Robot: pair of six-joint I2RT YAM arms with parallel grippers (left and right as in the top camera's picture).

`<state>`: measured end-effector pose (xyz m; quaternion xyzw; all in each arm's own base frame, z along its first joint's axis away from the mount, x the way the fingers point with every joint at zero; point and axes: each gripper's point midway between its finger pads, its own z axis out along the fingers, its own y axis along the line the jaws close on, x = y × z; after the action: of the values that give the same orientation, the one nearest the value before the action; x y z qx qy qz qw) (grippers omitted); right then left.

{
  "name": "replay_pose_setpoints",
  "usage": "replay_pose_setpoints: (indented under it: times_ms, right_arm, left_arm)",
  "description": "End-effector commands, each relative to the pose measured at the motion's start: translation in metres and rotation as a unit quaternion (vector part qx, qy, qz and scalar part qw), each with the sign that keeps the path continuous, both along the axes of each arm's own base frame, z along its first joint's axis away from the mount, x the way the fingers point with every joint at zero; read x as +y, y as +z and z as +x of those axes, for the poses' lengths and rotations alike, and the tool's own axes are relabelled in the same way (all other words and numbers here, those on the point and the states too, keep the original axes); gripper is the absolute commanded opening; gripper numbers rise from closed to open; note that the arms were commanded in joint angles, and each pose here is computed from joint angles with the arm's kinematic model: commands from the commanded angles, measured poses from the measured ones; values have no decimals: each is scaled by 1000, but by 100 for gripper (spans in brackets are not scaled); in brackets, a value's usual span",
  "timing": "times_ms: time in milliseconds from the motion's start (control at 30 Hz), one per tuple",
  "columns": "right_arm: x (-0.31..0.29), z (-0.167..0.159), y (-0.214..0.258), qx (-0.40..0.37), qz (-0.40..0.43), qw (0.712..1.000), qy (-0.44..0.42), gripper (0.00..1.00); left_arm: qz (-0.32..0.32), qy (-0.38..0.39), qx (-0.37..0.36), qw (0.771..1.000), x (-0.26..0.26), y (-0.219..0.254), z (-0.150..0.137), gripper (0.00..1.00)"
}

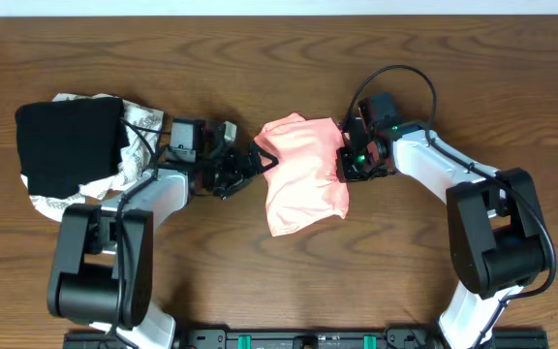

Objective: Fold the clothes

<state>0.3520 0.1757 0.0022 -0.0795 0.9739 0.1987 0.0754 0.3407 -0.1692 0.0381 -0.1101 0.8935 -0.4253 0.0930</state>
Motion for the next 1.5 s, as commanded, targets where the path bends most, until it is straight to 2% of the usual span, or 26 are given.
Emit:
replay_pose_setpoints:
  times_ms: [0,167,333,533,800,900,967,1033,1100,1200,1333,1467]
  right_arm:
    - [6,-4,-1,4,7,1000,14,1]
    - [6,-4,-1,2,7,1000,15,1]
    - [7,-2,-1,-2,6,1000,14,1]
    - [8,-1,0,-4,7,1000,15,1]
    - [11,-4,-1,-1,6,1000,21,1]
    - [15,-6,-1,-2,6,1000,27,1]
    - [16,-7,-1,-2,6,1000,29,1]
    - [17,-7,-1,-2,6,1000,29,1]
    - [17,-7,-1,-2,6,1000,29,1]
    - [16,-7,0,-3,6,1000,29,1]
    - [6,-4,0,-11,-17,999,30,1]
    - [-10,4,19,-31,-20,999,20,1]
  left_arm:
    - [-3,-21,15,1000,-3,-15,-10,98]
    - [-2,-21,42,999,-3,-35,-14,98]
    - [-31,-25,69,997,-12,-47,-19,98]
    - [-38,-27,86,995,-29,-47,-23,98]
    - [-9,-31,87,996,-51,-53,-29,99]
    - [6,-24,80,996,-49,-57,-27,85]
    - [12,-21,68,997,-48,-57,-22,71]
    - [8,-22,54,998,-50,-54,-18,52]
    - [4,-22,39,999,-51,-51,-12,27]
    - [1,-24,27,999,-53,-49,-9,7]
    - [-10,-30,24,999,-56,-43,-9,6]
    - [-37,-46,5,998,-62,-19,-9,6]
